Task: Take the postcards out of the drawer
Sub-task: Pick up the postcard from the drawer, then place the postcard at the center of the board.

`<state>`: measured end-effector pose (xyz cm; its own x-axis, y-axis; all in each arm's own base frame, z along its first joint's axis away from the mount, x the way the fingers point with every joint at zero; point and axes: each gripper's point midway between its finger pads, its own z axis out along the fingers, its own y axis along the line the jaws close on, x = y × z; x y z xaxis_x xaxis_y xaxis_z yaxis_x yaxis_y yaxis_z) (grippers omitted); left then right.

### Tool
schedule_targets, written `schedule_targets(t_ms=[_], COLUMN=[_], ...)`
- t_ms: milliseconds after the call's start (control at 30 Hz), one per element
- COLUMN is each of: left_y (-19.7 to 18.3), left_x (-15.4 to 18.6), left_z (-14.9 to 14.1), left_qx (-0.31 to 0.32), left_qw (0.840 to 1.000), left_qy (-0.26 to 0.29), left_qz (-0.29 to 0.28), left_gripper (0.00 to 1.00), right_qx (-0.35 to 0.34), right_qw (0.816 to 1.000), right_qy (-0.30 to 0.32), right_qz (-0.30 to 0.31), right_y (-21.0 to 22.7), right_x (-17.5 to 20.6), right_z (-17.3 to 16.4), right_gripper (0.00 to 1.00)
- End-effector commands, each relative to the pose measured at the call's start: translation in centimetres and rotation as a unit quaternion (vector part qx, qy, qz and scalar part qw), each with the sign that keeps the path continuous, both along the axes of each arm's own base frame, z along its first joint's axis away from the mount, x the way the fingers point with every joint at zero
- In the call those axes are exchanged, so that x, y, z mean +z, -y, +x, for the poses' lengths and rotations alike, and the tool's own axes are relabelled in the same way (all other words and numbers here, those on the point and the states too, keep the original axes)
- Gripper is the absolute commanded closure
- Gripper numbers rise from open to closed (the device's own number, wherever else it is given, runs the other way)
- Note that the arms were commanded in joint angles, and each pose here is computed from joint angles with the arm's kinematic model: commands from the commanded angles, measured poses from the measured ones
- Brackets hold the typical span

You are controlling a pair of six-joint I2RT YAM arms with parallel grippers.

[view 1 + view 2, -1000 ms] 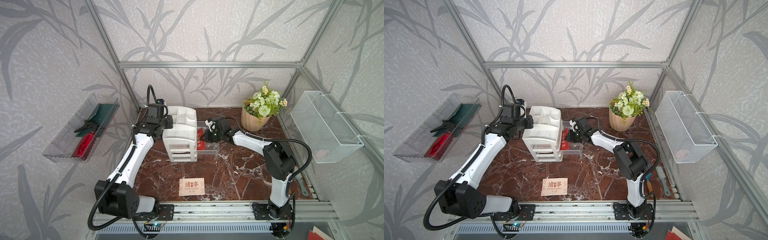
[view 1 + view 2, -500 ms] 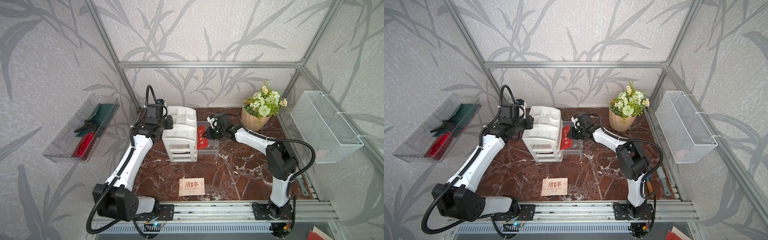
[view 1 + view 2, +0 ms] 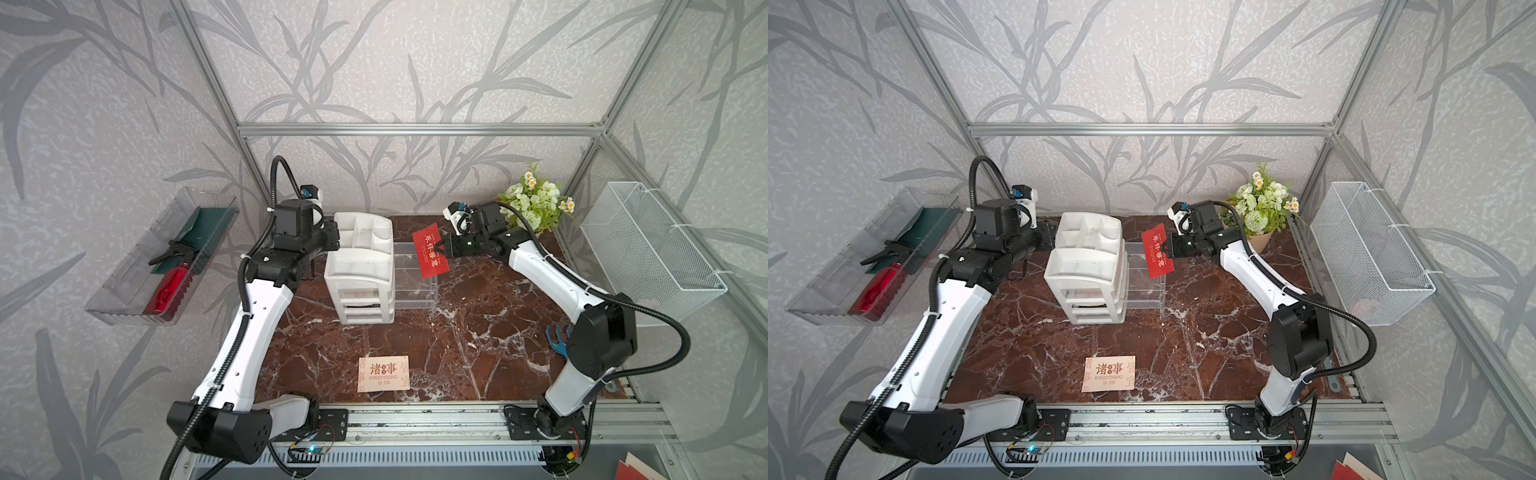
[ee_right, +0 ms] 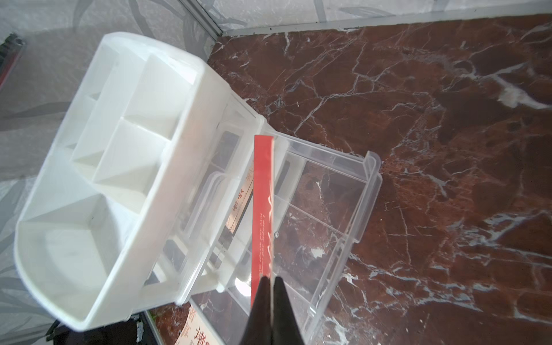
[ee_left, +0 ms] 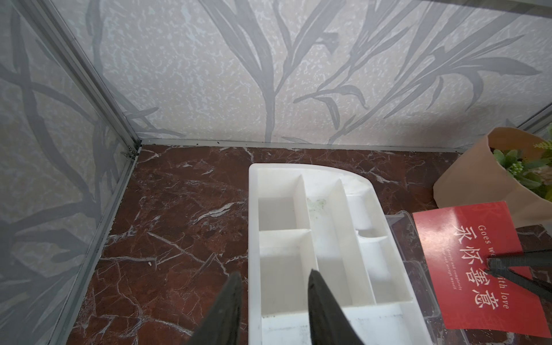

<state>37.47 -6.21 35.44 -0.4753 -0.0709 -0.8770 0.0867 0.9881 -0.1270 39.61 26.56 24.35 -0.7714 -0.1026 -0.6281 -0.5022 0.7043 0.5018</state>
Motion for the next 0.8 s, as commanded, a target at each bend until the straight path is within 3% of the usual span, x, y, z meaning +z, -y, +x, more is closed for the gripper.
schedule_targets(t_ms=[0, 300, 400, 567, 767], left_y=[2.8, 9.3, 10.6, 13.2, 15.7], left_x=[1.4, 0.2, -0.9, -3.4, -4.9], left_z=[-1.8, -6.6, -8.4, -11.3, -13.4], left_qx=[-0.059, -0.192, -0.224, -0.292, -0.357], left_qw=[0.998, 0.981, 0.974, 0.953, 0.928], left_qy=[0.008, -0.003, -0.003, -0.001, 0.001], left_qz=[-0.014, -0.014, -0.032, -0.083, -0.105], left_gripper=[0.64, 0.65, 0.65, 0.65, 0.65], right_qx=[0.094, 0.220, 0.282, 0.374, 0.410], right_qw=[0.995, 0.974, 0.956, 0.923, 0.909], right_qy=[0.032, 0.038, 0.052, 0.061, 0.032], right_qz=[-0.027, -0.040, -0.057, -0.062, -0.070], right_y=[0.5, 1.1, 0.7, -0.8, -1.9], right_x=[2.4, 3.8, 2.9, 2.2, 1.0], right_z=[-4.2, -10.3, -13.0, -17.2, -18.5], right_gripper=[0.97, 0.96, 0.95, 0.96, 0.97])
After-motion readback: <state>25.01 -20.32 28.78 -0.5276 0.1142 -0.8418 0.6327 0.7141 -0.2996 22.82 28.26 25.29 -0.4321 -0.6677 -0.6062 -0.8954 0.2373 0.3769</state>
